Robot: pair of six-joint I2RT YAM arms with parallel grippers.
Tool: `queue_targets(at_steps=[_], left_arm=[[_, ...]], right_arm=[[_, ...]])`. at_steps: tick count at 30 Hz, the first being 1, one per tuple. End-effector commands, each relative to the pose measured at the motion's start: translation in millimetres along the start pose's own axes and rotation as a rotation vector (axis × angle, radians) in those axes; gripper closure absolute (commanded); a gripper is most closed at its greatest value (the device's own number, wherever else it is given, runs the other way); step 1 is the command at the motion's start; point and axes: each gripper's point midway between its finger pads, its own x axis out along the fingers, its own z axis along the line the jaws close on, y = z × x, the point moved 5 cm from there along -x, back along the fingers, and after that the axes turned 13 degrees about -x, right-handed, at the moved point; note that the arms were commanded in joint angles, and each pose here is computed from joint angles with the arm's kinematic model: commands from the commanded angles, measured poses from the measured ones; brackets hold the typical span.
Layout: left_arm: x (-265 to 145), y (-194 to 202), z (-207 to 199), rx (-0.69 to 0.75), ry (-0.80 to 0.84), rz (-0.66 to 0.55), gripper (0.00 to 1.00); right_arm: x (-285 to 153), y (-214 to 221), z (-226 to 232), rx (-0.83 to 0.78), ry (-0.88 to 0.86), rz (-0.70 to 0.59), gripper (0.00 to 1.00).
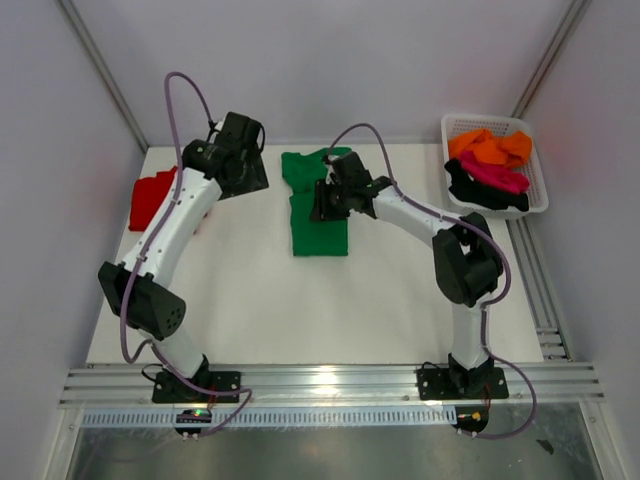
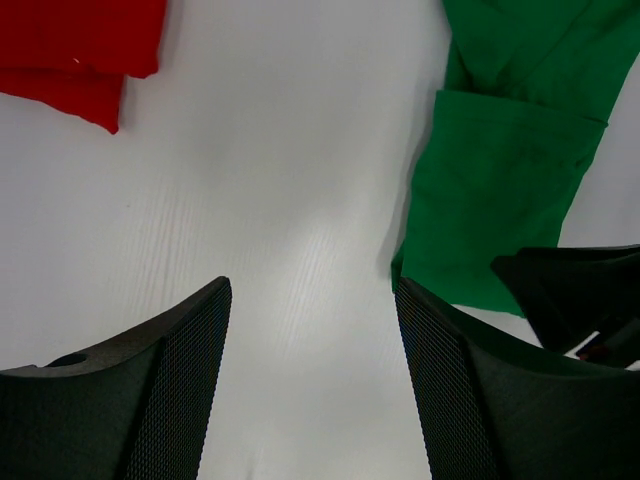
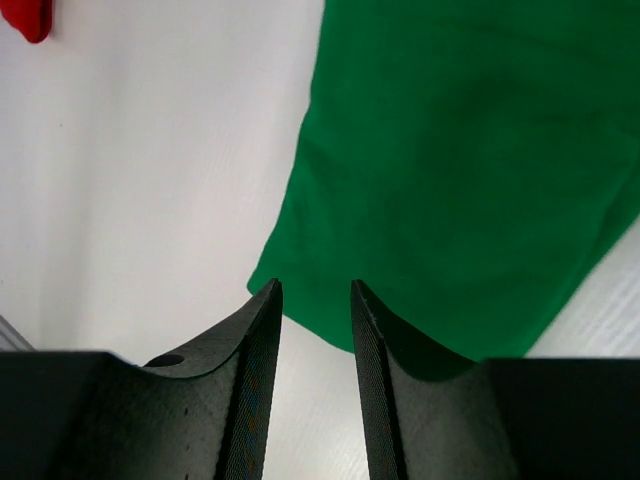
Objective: Fold and stack the t-shirts
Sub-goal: Grab one side of the 2/3 rectangular tshirt with both arms
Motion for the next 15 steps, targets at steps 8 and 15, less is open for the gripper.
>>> queue_targets(at_steps=[8, 15], left_arm=[[-18, -17, 16, -0.020, -0.064, -0.093, 0.30], [-27, -22, 16, -0.027, -0.048, -0.108, 0.30]], right_arm=[[31, 50, 25, 0.050, -0.055, 0.077, 0.62], [19, 82, 3, 0.042, 0.084, 0.152, 0.62]])
